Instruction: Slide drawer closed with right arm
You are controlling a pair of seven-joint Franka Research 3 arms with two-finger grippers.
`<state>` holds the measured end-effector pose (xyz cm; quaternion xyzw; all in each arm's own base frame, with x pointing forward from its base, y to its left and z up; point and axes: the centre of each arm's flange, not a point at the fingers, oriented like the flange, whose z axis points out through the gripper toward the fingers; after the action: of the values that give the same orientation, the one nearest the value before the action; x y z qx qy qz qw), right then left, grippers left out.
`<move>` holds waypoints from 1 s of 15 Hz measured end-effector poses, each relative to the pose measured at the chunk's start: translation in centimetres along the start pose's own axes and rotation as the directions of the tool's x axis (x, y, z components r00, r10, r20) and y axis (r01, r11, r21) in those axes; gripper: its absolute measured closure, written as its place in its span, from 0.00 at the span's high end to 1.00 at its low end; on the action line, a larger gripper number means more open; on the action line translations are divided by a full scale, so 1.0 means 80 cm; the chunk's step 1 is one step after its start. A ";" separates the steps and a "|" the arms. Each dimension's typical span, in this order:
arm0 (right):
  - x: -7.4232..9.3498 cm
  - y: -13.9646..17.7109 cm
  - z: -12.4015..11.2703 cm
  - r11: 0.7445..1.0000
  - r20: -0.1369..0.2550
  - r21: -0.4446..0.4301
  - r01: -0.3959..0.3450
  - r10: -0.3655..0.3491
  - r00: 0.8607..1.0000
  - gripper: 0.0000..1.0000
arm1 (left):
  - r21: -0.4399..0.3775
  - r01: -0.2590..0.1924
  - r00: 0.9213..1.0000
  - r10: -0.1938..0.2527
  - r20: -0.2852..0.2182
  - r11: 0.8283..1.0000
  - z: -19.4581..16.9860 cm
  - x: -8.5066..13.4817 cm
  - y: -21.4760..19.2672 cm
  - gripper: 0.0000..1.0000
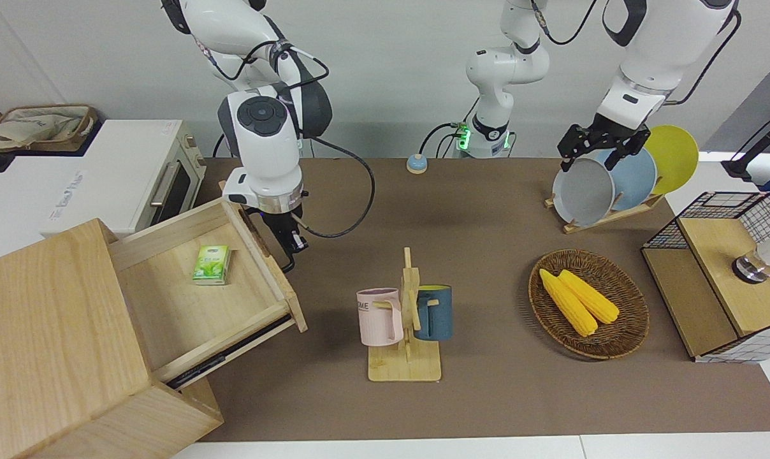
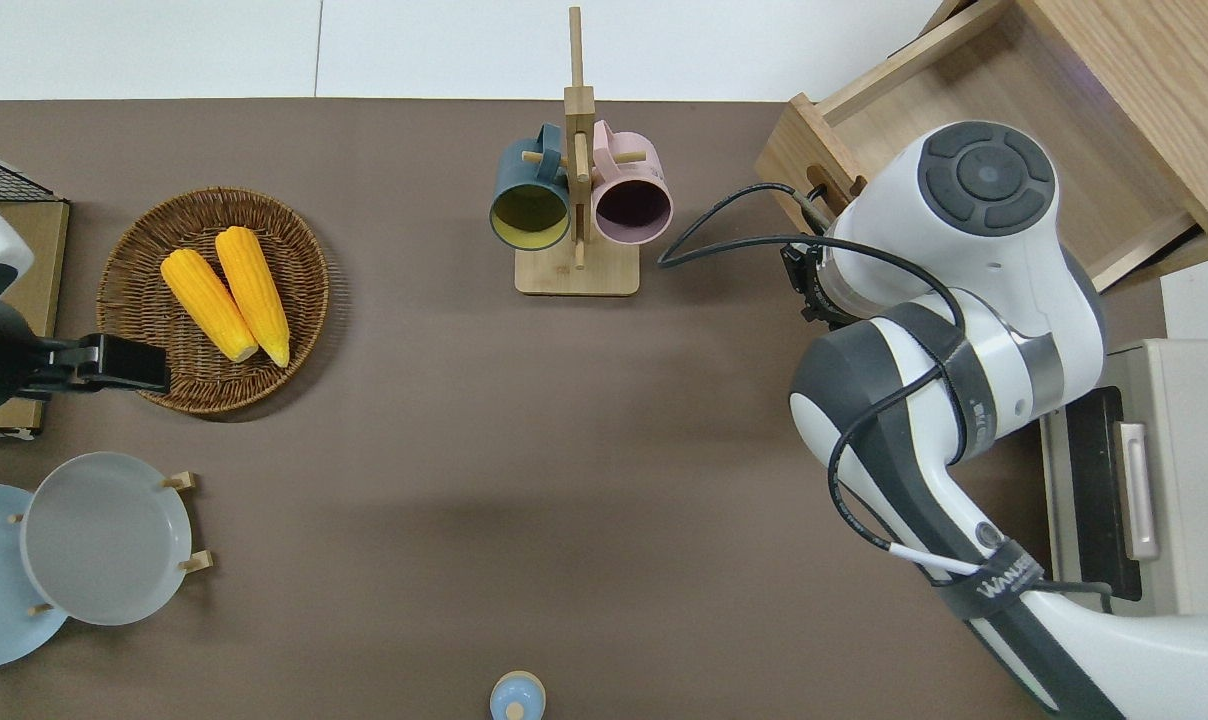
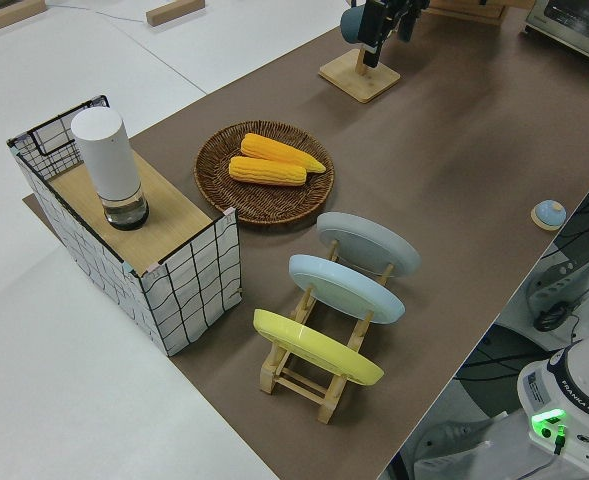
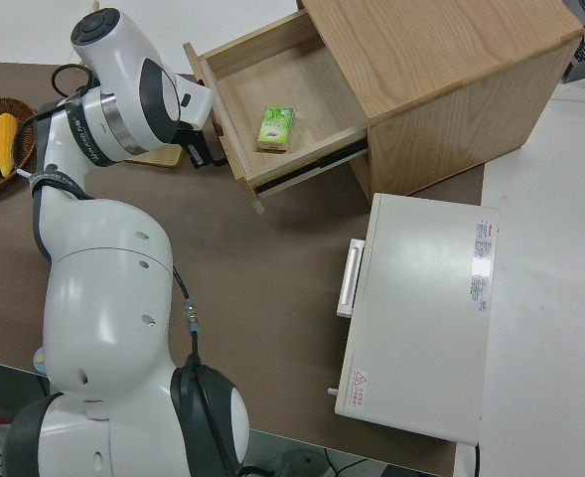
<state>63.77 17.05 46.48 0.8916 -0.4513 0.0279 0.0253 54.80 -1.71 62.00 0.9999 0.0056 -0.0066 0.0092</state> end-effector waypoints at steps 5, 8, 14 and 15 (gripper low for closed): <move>0.033 0.001 0.003 1.000 -0.032 -0.001 -0.011 0.011 0.999 0.01 | 0.000 0.000 1.000 0.000 0.000 1.000 0.000 0.000 0.000 0.99; 0.049 0.003 0.001 1.000 -0.055 -0.008 -0.012 0.011 0.998 0.01 | 0.000 0.000 1.000 0.000 0.000 1.000 0.000 0.000 0.000 1.00; 0.078 -0.003 -0.007 1.000 -0.080 -0.008 -0.019 0.018 0.997 0.01 | 0.000 0.000 1.000 0.000 0.000 1.000 0.000 0.000 0.000 1.00; 0.086 -0.002 -0.006 1.000 -0.085 -0.007 -0.025 0.024 0.996 0.01 | 0.000 0.000 1.000 0.000 0.000 1.000 0.000 0.000 0.000 1.00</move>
<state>67.95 11.69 47.49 0.8839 -0.4608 0.0644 0.0477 54.80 -1.71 62.00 0.9999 0.0056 -0.0066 0.0092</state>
